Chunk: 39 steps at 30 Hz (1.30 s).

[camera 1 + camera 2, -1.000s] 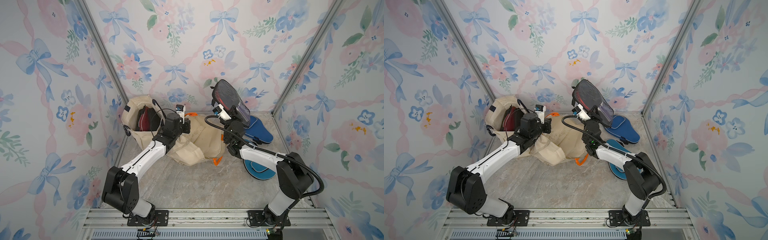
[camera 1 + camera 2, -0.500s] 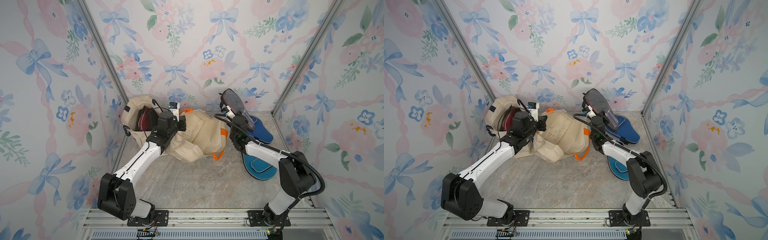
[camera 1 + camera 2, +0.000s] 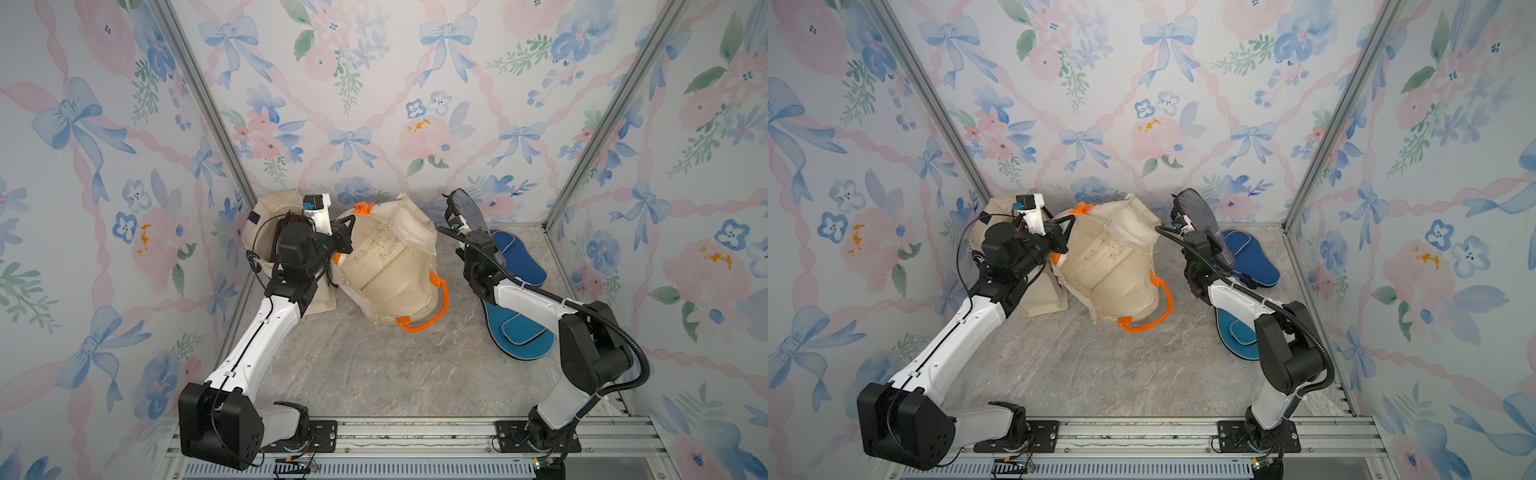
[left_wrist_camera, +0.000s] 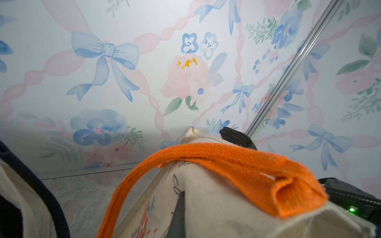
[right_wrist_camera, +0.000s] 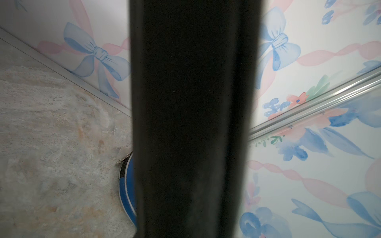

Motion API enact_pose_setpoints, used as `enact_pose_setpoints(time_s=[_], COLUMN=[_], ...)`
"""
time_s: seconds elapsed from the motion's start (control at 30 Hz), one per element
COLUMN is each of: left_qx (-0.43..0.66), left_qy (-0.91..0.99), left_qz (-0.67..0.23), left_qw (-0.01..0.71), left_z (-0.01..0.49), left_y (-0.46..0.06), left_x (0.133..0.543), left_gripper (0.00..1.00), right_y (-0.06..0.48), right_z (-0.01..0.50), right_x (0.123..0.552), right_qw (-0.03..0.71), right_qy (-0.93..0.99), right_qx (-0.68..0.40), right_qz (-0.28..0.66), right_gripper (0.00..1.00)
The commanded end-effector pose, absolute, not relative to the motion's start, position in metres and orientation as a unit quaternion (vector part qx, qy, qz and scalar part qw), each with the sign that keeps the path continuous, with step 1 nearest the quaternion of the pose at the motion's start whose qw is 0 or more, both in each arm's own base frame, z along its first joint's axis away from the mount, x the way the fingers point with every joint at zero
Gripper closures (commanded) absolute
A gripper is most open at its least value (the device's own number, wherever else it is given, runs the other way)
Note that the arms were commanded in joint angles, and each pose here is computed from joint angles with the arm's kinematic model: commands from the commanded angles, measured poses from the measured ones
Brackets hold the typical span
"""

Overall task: Remove the ping pong set from the canvas bag
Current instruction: Pick up the canvas bag from the center of the board, then place the ping pong set at the center of the board.

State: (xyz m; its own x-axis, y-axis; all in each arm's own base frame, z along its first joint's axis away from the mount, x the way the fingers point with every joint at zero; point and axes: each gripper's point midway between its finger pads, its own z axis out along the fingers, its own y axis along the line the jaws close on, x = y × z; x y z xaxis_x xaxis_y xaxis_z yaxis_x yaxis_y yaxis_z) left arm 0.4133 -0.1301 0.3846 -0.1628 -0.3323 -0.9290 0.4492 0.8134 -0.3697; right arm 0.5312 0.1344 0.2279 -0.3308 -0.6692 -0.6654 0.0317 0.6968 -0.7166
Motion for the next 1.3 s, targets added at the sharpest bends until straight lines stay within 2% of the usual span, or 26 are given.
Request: enact_pose_setpoints(time_s=[0.0, 0.7, 1.03, 1.27], left_qx=[0.046, 0.016, -0.003, -0.017], left_qy=[0.629, 0.535, 0.507, 0.524], left_qz=[-0.354, -0.354, -0.314, -0.304], left_qw=[0.690, 0.767, 0.803, 0.795], left_z=[0.438, 0.551, 0.604, 0.611], left_y=[-0.120, -0.080, -0.056, -0.051], left_x=[0.396, 0.369, 0.364, 0.375], left_gripper=[1.00, 1.00, 1.00, 1.00], right_y=[0.141, 0.198, 0.231, 0.254], right_z=[0.235, 0.200, 0.167, 0.134], right_x=[0.544, 0.557, 0.556, 0.563], right_qw=[0.560, 0.550, 0.529, 0.501], right_qy=[0.751, 0.757, 0.740, 0.718], right_qx=[-0.185, -0.237, -0.304, -0.362], right_qz=[-0.296, -0.260, -0.284, -0.321], right_gripper=[0.92, 0.92, 0.92, 0.92])
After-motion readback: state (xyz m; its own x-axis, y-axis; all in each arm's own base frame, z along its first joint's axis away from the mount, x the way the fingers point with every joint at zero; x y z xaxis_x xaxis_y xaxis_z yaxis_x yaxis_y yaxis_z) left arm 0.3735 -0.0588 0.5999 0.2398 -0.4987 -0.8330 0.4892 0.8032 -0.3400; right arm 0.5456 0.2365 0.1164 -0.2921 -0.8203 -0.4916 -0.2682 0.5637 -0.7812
